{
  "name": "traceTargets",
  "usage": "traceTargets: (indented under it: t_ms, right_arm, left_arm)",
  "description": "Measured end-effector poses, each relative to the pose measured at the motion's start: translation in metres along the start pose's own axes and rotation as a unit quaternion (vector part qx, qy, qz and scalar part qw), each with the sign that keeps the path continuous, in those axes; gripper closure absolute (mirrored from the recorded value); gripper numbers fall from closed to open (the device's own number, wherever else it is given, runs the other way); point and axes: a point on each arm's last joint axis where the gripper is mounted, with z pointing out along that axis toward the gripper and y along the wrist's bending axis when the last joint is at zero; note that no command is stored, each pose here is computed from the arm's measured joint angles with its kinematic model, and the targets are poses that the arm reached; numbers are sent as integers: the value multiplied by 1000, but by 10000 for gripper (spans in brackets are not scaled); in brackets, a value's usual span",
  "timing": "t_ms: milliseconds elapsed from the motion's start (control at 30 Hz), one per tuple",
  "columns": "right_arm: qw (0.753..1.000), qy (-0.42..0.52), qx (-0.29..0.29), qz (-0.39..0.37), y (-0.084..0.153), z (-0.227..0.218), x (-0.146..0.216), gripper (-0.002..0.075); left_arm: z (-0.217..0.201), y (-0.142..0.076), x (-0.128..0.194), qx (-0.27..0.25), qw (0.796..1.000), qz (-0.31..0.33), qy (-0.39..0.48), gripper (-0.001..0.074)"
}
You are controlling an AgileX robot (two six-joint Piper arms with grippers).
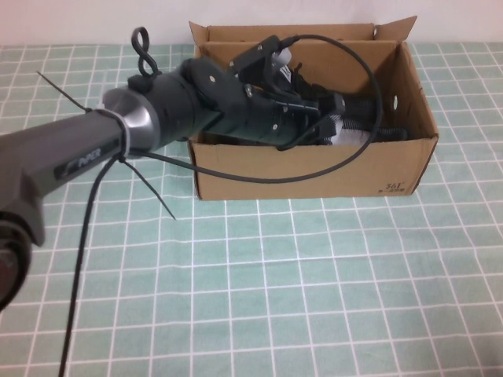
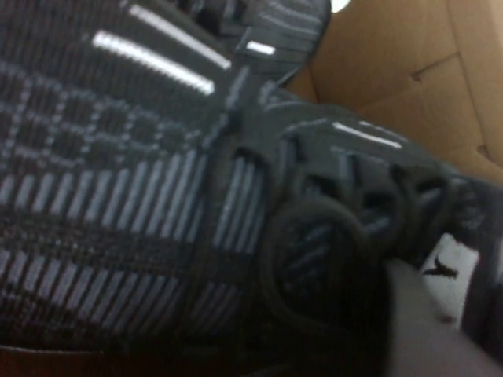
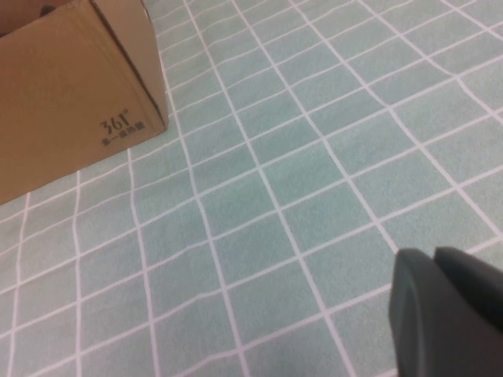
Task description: Put shoes into padded shoe box
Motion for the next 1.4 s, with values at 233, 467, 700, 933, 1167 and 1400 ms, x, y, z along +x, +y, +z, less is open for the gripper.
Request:
traceTargets:
  t_ms: [233,467,700,933,1167,1400]
  right_arm:
    - [1000,0,0,0,0,0,0,734]
    - [1000,0,0,0,0,0,0,734]
    - [1000,0,0,0,0,0,0,734]
    - [1000,0,0,0,0,0,0,734]
    - [1000,0,0,0,0,0,0,734]
    - [1000,0,0,0,0,0,0,734]
  left_arm:
    - [-53,-38,-17,37,994,94,-33,338]
    - [-162,-98,-27,65,962,246,-99,421]
    - [-256,-126,-7,38,924,368,-98,705]
    - [-312,-126,28,37,913,395,-92,735]
    - [-335,-95,83,42,923,371,-97,736]
    - [-355,-63,137,57,927,349,-123,737]
